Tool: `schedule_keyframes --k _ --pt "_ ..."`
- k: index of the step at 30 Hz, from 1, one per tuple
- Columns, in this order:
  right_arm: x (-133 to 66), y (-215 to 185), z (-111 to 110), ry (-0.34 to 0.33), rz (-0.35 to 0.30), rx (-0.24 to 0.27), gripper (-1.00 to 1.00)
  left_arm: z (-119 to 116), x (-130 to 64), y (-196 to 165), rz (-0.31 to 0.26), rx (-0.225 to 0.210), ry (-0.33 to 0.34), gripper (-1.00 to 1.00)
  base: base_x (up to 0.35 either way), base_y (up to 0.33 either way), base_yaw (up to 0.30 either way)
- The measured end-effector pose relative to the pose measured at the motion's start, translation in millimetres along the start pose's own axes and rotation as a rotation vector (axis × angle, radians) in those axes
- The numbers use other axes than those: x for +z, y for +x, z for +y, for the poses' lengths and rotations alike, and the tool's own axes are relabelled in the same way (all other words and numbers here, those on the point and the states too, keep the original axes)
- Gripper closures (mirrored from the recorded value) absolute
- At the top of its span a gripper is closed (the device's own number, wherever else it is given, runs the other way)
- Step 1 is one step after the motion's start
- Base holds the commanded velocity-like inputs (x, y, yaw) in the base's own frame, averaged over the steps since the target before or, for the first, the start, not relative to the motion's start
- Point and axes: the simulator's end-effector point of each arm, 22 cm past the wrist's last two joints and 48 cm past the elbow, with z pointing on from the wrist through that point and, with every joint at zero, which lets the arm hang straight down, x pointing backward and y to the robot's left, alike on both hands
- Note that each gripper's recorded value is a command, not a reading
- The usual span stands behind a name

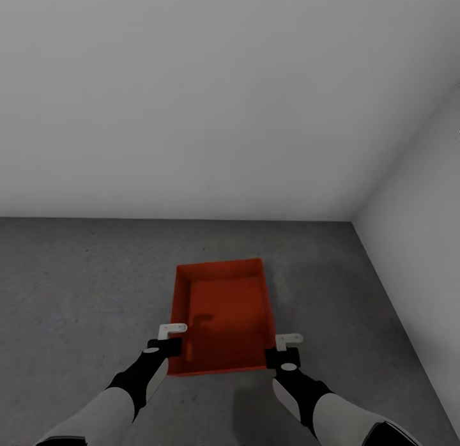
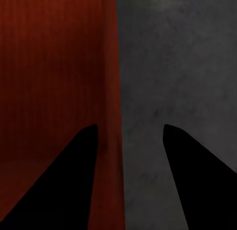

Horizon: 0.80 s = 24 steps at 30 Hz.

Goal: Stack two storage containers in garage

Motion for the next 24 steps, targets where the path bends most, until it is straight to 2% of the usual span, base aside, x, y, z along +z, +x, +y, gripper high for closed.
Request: schedule_keyframes --k 24 --pt "8.2 20.3 2.9 -0.003 0.037 -0.004 1.0 -0.1 10.2 20.6 0.038 0.002 -0.001 1.0 0.0 0.0 0.0"
